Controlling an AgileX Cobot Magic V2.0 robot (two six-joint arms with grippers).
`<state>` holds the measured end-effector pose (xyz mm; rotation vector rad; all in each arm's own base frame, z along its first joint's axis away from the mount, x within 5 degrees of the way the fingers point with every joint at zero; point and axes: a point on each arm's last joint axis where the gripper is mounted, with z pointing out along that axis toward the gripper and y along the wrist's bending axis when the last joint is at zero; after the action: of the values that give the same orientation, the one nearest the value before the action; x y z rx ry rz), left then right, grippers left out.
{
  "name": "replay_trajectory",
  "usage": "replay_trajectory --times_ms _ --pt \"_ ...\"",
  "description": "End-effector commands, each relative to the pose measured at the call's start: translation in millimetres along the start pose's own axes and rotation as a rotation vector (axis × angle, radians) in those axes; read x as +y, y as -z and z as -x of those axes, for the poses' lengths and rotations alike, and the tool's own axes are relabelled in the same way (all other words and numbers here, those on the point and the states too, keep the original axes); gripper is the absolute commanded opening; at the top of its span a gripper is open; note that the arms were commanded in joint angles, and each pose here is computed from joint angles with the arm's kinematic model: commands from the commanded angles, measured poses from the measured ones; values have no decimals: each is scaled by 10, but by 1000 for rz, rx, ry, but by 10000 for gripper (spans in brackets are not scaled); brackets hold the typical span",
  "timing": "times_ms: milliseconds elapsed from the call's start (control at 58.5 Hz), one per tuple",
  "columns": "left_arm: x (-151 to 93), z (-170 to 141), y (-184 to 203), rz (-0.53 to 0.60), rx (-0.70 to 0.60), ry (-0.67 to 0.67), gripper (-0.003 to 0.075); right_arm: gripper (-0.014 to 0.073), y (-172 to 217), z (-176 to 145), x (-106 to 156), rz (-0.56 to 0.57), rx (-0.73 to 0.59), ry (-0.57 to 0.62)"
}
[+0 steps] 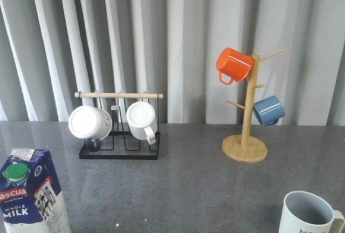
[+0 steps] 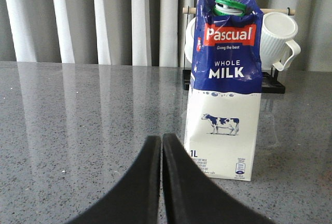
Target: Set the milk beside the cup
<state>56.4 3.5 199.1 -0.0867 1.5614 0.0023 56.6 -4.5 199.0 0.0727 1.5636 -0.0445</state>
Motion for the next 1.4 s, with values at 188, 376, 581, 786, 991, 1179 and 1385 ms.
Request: replay_trajectory --times_ms 188,376,581,786,991,1179,1385 --pt "-17 156 23 -16 -113 4 -6 -9 8 34 4 3 -69 6" --pt "-16 149 22 -15 -105 -2 -6 -9 8 34 4 3 -69 6" --pt "-16 149 22 -15 -105 -2 -6 -9 8 34 4 3 -69 6" --pt "-22 181 26 -21 -140 -2 -6 -9 9 48 7 5 -84 10" --pt "-68 549 116 -80 -427 61 -6 -9 43 357 51 38 -357 89" --pt "-97 1090 -88 -45 -381 -85 -6 -9 -295 618 41 13 -194 209" --pt "-202 1331 -746 -107 -185 -105 -6 -9 -1011 839 -21 -46 12 21"
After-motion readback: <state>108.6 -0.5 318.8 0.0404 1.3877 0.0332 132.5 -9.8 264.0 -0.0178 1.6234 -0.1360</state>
